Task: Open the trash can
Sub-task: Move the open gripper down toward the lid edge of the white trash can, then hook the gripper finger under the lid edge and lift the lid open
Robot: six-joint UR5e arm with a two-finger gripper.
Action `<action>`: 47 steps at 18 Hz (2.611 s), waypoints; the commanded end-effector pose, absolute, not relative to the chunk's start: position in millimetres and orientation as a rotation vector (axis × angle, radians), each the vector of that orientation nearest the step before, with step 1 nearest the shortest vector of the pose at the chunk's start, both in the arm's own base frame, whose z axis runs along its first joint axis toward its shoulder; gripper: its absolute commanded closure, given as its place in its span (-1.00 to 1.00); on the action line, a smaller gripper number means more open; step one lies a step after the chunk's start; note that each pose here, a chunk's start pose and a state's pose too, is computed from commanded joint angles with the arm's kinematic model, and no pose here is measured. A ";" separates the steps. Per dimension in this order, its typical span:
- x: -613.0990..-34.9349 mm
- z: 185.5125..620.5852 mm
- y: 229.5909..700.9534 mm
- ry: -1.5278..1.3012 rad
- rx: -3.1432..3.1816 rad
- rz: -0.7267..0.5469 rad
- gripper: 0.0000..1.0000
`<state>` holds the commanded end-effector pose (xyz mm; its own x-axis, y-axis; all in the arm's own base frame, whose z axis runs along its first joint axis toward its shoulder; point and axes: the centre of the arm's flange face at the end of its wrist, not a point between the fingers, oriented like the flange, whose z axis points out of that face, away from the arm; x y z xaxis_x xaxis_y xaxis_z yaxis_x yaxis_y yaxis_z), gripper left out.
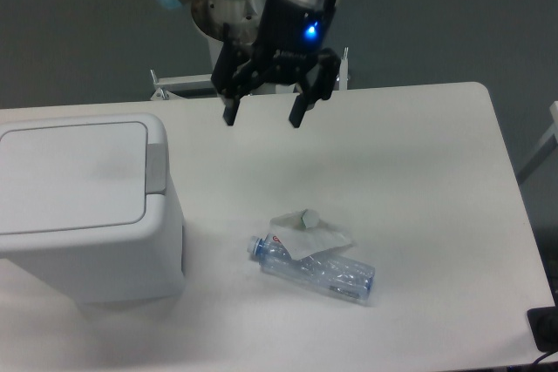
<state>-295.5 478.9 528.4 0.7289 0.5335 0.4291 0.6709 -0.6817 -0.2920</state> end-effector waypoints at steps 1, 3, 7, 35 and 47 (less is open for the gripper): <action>-295.4 524.4 484.9 -0.909 -2.496 -0.422 -1.00; -288.0 515.1 499.3 -0.878 -2.501 -0.423 -1.00; -281.0 507.5 505.4 -0.854 -2.517 -0.429 -1.00; -251.6 471.3 517.2 -0.801 -2.563 -0.458 -1.00; -247.9 461.9 517.8 -0.790 -2.563 -0.451 -1.00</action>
<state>-247.9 517.8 461.9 0.7861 0.4555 0.4177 0.5913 -0.7509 -0.2940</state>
